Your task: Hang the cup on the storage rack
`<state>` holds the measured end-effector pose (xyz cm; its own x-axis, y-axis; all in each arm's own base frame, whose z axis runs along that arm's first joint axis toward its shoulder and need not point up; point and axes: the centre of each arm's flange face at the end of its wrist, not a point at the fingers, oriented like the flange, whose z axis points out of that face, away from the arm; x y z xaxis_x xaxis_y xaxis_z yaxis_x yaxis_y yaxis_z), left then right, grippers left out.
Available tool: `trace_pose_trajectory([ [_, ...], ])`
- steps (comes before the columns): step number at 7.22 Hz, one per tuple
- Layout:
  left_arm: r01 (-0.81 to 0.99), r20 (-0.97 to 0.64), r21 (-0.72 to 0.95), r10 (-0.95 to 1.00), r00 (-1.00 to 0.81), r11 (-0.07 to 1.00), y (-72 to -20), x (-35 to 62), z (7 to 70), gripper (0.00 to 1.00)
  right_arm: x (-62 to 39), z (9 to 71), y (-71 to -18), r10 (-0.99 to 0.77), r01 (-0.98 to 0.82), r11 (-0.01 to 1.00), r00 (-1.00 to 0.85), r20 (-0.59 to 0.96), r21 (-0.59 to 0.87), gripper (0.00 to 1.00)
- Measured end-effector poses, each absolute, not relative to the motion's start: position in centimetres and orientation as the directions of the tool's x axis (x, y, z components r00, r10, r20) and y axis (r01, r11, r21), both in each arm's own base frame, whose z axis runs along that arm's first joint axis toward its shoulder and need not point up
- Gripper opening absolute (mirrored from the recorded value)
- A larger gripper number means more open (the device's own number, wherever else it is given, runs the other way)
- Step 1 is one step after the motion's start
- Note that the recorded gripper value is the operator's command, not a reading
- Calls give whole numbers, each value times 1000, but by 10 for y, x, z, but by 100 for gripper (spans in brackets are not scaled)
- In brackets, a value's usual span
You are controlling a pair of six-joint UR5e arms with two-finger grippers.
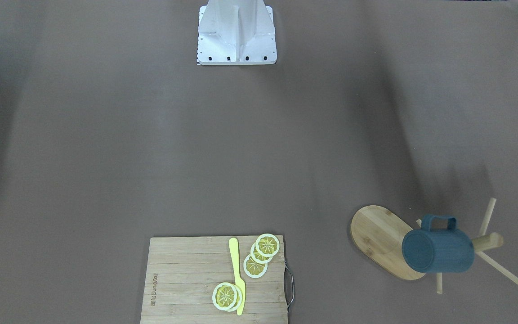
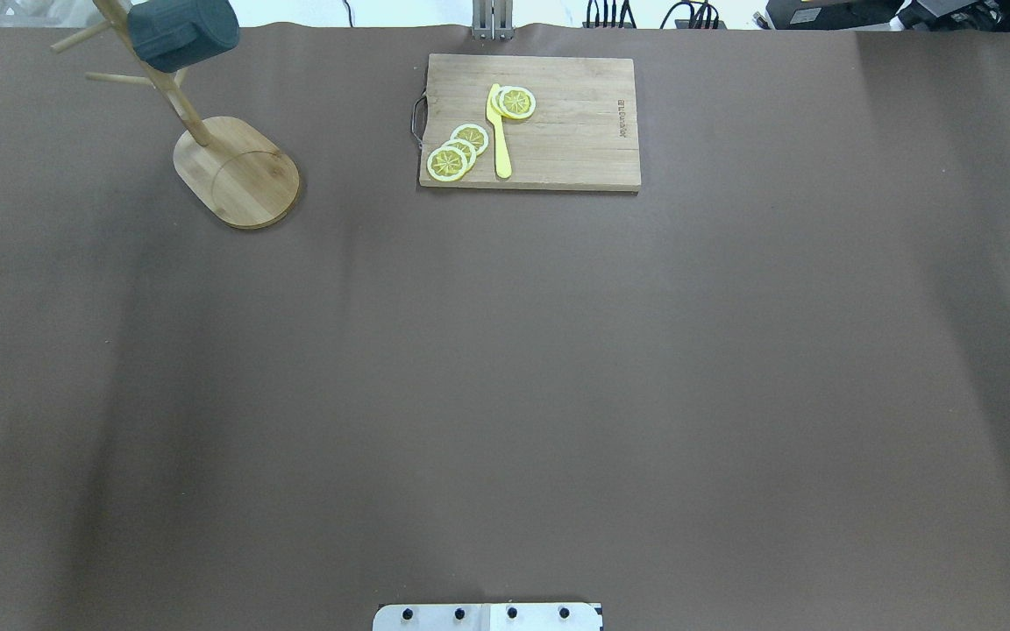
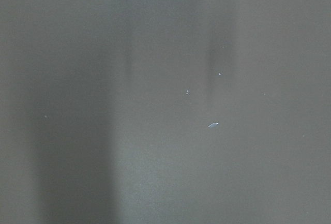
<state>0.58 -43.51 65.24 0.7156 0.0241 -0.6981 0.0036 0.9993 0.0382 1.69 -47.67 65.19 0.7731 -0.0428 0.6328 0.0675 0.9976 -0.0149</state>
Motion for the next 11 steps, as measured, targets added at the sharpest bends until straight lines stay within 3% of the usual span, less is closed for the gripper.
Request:
trace_pose_trajectory([
  [2,-62,-662,86,104,742,994,-430,2,660,97,17,654,-476,-68,87,996,772,632,0,100],
  [6,-88,-663,26,83,744,996,-423,2,659,97,17,667,-475,-100,125,992,768,633,5,100],
  [11,-81,-678,64,103,728,995,-422,1,638,98,15,681,-484,-74,118,993,769,635,-28,100],
])
